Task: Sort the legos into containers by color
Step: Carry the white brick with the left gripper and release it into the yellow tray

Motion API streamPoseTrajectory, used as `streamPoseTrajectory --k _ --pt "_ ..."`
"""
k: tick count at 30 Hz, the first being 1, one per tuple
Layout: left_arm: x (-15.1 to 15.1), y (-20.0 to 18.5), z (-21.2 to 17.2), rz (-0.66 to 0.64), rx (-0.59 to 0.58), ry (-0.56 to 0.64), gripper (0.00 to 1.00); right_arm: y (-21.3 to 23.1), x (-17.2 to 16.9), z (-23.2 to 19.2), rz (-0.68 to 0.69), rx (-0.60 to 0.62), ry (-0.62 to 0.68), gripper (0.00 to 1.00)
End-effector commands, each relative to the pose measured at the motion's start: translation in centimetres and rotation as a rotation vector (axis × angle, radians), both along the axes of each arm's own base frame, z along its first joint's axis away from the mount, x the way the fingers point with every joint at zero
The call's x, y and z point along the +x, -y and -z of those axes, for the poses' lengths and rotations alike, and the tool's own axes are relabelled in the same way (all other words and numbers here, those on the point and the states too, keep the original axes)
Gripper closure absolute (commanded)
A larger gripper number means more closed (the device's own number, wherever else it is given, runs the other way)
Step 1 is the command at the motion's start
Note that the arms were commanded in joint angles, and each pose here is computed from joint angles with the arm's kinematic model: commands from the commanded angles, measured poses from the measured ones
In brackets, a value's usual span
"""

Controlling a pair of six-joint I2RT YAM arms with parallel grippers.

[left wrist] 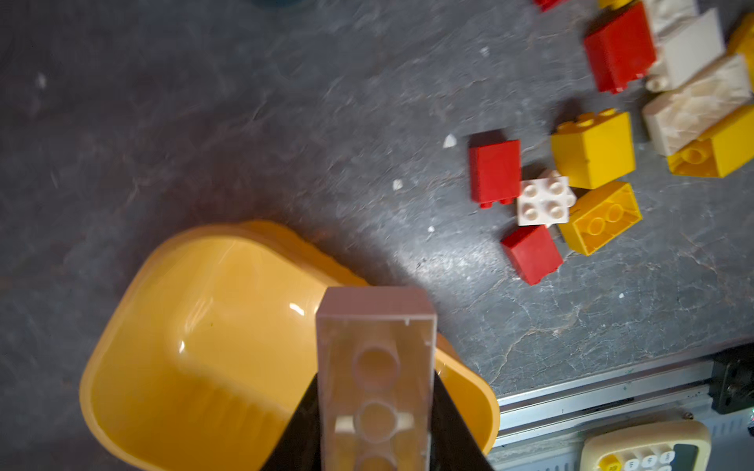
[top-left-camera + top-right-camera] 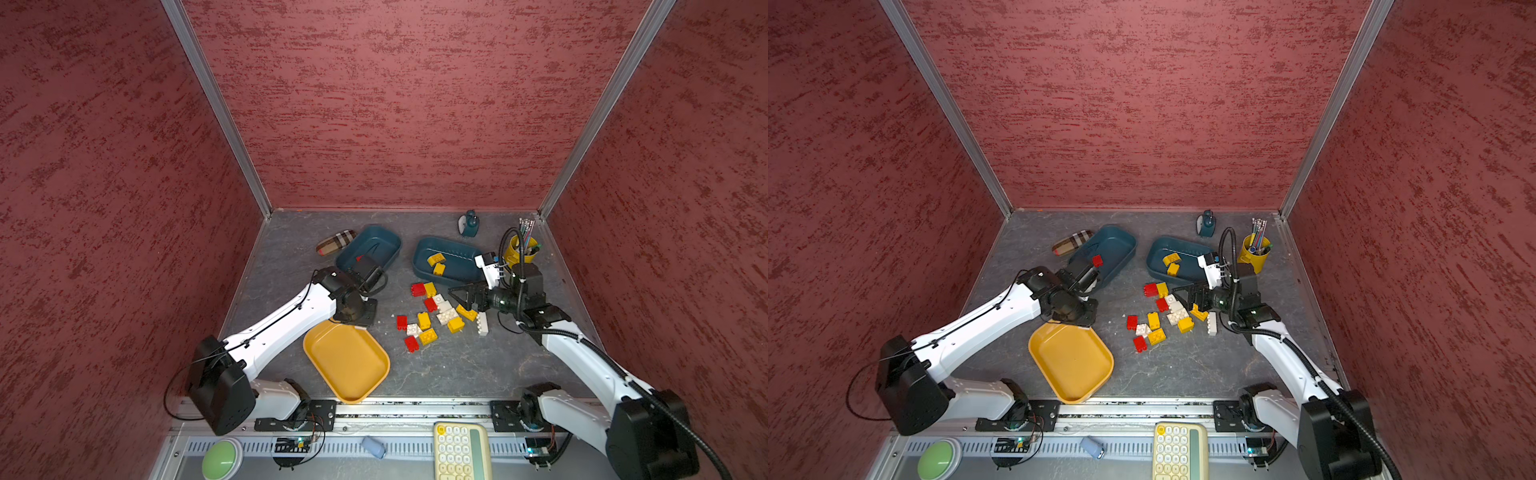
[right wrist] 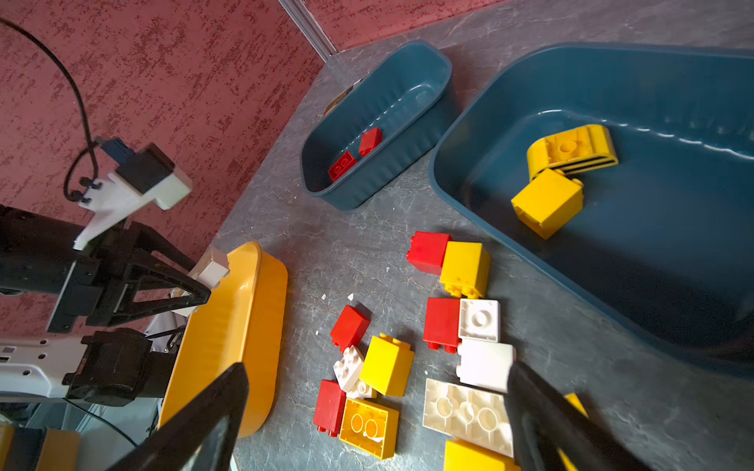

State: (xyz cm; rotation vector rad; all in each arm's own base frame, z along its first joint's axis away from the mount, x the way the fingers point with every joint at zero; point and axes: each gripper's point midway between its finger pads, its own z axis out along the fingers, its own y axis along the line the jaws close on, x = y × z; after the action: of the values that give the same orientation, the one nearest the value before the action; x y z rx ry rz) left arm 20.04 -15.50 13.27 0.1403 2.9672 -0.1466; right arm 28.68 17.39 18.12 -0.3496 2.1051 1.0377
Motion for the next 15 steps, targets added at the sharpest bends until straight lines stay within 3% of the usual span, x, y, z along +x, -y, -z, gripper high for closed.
streamPoseTrajectory --k 1,9,11,15 --pt "-2.3 -2.9 0.8 -0.235 0.042 -0.053 0.79 -0.5 0.6 -2.0 -0.026 0.03 0.053 0.01" --pt "-4.9 -8.2 3.9 -0.425 0.099 -0.089 0.78 -0.5 0.4 -1.4 -0.028 0.024 0.038 0.01" --pt "-4.2 -7.9 3.8 -0.427 0.068 -0.087 0.75 -0.5 0.4 -1.3 -0.028 0.026 0.036 0.01" --pt "-3.5 -9.1 3.6 -0.435 0.155 -0.07 0.68 -0.5 0.4 -1.3 -0.024 0.031 0.035 0.01"
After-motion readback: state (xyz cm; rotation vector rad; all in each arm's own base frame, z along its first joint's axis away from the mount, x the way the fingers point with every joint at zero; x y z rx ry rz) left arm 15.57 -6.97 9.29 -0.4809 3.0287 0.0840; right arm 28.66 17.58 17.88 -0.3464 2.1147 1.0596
